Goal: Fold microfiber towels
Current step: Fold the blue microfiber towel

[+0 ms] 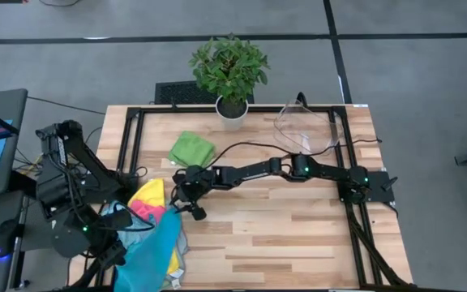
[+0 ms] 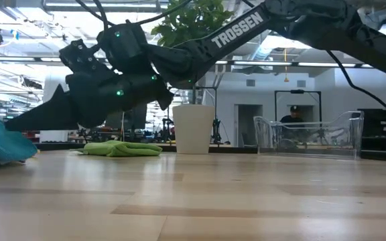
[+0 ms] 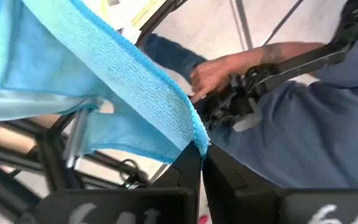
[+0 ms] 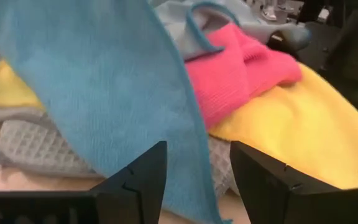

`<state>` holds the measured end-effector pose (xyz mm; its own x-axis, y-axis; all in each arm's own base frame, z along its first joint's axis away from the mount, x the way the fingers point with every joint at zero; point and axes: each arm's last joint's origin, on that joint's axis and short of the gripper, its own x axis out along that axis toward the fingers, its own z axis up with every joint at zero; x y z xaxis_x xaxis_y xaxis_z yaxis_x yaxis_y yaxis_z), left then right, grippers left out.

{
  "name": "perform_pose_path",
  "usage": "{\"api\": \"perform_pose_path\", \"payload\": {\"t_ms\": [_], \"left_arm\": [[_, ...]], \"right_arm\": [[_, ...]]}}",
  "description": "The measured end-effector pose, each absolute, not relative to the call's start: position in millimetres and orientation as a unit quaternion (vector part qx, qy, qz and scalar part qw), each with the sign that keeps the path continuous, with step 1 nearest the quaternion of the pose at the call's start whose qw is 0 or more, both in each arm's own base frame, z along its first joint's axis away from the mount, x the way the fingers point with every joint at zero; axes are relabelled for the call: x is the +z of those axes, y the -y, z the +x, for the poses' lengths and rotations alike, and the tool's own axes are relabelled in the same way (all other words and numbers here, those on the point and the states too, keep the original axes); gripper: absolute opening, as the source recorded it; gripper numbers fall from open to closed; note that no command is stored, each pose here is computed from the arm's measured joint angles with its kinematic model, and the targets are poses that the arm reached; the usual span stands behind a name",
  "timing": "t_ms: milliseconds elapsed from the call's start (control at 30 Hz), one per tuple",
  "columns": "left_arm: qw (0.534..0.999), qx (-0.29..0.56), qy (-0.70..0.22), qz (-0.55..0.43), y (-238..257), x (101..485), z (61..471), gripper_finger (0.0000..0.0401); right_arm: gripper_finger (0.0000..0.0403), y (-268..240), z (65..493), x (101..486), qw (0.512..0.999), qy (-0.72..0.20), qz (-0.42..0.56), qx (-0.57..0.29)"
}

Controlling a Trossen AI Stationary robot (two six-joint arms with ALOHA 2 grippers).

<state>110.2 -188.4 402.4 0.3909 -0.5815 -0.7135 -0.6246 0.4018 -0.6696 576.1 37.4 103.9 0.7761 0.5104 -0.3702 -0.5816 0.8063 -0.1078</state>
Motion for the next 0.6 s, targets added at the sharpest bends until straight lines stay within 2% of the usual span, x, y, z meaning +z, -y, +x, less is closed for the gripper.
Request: {"api": "perform_pose_path", "payload": {"t_ms": [600], "left_arm": [[0.622, -0.008, -0.548, -0.560, 214, 396, 129, 0.0000]], "right_arm": [[0.0195, -51, 573, 94, 0.923, -0.184, -0.131, 0.312]]}}
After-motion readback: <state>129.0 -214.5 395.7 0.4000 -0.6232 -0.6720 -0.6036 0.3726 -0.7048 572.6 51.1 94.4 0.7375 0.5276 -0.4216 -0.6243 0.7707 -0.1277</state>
